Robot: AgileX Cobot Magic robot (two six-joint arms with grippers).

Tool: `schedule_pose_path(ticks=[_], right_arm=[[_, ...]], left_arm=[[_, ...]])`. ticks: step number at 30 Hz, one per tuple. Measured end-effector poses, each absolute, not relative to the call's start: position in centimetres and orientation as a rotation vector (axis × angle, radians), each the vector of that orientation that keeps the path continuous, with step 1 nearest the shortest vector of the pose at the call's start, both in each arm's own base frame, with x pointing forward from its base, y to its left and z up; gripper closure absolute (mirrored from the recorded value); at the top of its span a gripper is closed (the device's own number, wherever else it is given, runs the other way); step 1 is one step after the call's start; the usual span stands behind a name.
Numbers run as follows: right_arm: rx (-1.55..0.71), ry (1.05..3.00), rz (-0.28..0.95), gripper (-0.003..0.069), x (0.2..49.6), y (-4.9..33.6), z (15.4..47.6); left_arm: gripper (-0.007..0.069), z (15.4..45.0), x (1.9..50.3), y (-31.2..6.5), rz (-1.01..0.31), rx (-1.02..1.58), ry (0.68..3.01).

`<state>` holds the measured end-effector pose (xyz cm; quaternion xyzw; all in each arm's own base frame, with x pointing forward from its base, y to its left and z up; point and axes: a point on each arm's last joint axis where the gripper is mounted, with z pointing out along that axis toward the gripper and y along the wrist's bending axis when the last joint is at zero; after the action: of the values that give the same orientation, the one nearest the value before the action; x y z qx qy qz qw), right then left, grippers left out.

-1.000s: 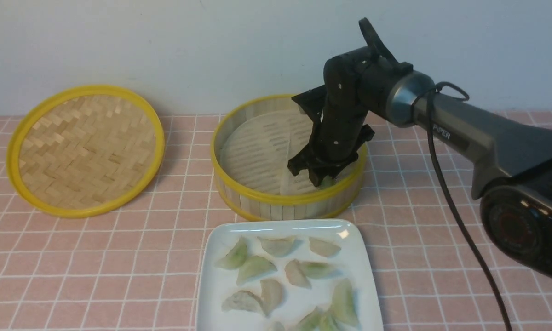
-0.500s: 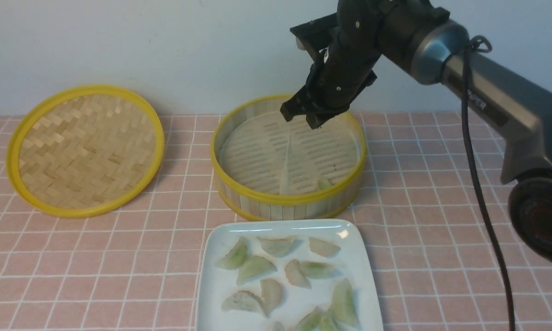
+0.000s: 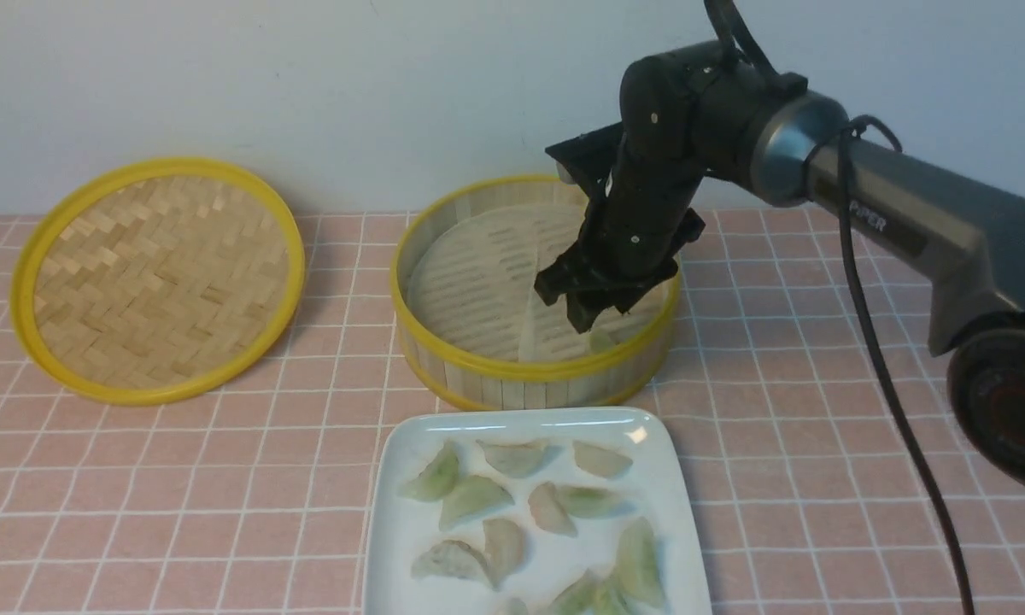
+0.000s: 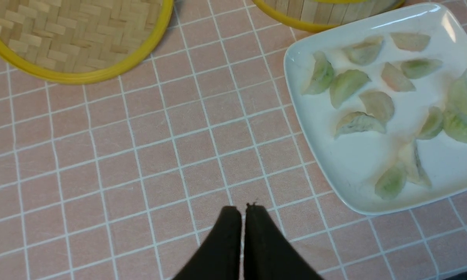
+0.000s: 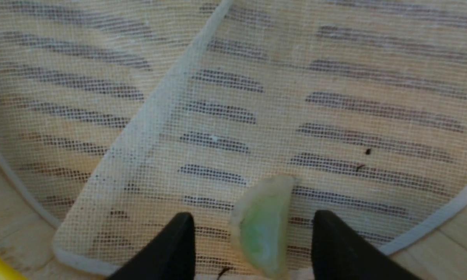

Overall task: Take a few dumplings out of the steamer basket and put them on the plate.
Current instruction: Use the right arm to grab a dumpling from inside the steamer

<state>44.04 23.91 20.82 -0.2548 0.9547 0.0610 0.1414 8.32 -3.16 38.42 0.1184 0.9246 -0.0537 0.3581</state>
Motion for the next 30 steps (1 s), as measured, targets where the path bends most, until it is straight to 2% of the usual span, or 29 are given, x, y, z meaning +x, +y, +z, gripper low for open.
schedule_pose_path(ticks=[4, 9, 13, 14, 15, 18, 26, 28, 29, 30], right_arm=[[-0.736, 2.765, 0.143, 0.0193, 44.2, 23.8, 20.2], [-0.731, 2.802, 0.122, 0.0183, 44.5, 23.8, 18.2], [-0.720, 2.810, 0.134, 0.0236, 44.7, 24.0, 17.3], [-0.717, 2.814, 0.133, 0.0294, 44.7, 24.0, 17.2], [-0.717, 2.814, 0.133, 0.0302, 44.7, 24.0, 17.2], [-0.718, 2.816, 0.131, 0.0475, 44.7, 24.0, 17.1], [-0.709, 2.772, 0.135, 0.0489, 44.9, 24.0, 19.0], [-0.702, 2.740, 0.143, 0.0489, 44.6, 23.8, 20.8], [-0.691, 2.688, 0.156, 0.0489, 44.1, 23.6, 23.5], [-0.685, 2.663, 0.163, 0.0489, 43.9, 23.4, 24.9]], left_arm=[[0.0631, 38.4, 8.4, -3.1, -0.129, 0.305, 2.383], [0.0631, 38.4, 8.4, -3.1, -0.130, 0.305, 2.383], [0.0631, 38.4, 8.4, -3.1, -0.130, 0.305, 2.383], [0.0631, 38.4, 8.4, -3.1, -0.130, 0.305, 2.383], [0.0631, 38.4, 8.4, -3.1, -0.130, 0.303, 2.383], [0.0631, 38.4, 8.4, -3.1, -0.131, 0.301, 2.384], [0.0631, 38.4, 8.4, -3.1, -0.133, 0.296, 2.385], [0.0631, 38.4, 8.4, -3.1, -0.133, 0.296, 2.385], [0.0631, 38.4, 8.4, -3.1, -0.133, 0.296, 2.385], [0.0631, 38.4, 8.4, -3.1, -0.133, 0.296, 2.385]])
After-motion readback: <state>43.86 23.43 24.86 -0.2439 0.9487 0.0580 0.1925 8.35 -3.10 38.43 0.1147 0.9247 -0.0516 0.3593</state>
